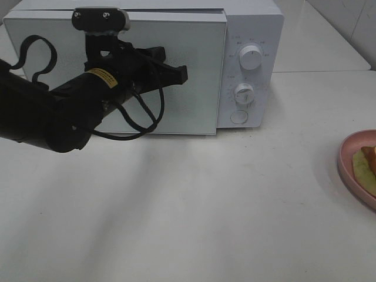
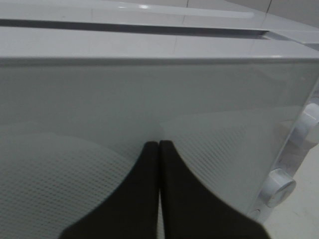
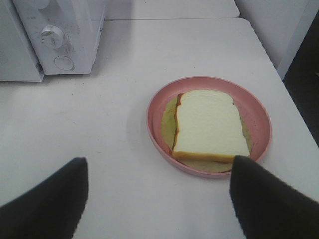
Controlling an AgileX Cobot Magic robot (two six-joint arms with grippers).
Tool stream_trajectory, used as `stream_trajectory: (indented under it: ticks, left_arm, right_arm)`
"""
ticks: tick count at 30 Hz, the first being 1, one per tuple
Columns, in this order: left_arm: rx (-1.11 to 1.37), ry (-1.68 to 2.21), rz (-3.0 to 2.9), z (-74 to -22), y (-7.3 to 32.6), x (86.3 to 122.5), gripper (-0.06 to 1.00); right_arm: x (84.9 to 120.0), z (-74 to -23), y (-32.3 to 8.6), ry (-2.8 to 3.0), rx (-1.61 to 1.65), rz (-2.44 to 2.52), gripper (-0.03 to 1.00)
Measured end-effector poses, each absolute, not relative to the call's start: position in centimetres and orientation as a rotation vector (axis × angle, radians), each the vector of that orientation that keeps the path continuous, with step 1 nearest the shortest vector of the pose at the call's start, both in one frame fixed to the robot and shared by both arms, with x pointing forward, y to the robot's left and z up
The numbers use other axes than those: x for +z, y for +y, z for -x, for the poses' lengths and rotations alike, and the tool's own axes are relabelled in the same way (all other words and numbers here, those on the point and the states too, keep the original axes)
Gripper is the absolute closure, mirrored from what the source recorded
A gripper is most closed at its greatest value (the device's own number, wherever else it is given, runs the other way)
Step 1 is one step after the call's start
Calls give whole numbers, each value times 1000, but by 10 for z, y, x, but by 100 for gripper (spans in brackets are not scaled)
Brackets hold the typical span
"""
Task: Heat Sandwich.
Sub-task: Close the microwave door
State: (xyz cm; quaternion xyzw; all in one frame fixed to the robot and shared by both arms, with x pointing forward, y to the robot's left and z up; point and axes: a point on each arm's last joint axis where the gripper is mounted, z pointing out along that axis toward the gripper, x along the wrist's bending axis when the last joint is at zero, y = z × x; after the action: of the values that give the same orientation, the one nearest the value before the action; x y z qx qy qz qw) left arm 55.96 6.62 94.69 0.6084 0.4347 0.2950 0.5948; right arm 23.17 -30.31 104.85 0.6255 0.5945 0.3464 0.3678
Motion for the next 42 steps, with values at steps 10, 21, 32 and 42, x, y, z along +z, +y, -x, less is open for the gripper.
stream_trajectory:
  ticks: [10, 21, 32, 42]
  left_arm:
    - [679, 975, -1502, -574, 45, 943, 94]
    - [679, 954, -1547, -583, 38, 941, 94]
    - [678, 950, -1552, -582, 38, 941, 94]
    - [650, 997, -1605, -581, 39, 942, 94]
  right_arm:
    - [1049, -232, -303, 1527, 890, -1607, 21]
    - [1049, -232, -303, 1527, 890, -1607, 21]
    - [1049, -232, -303, 1526, 890, -1606, 21]
    - [1049, -232, -303, 1526, 890, -1606, 21]
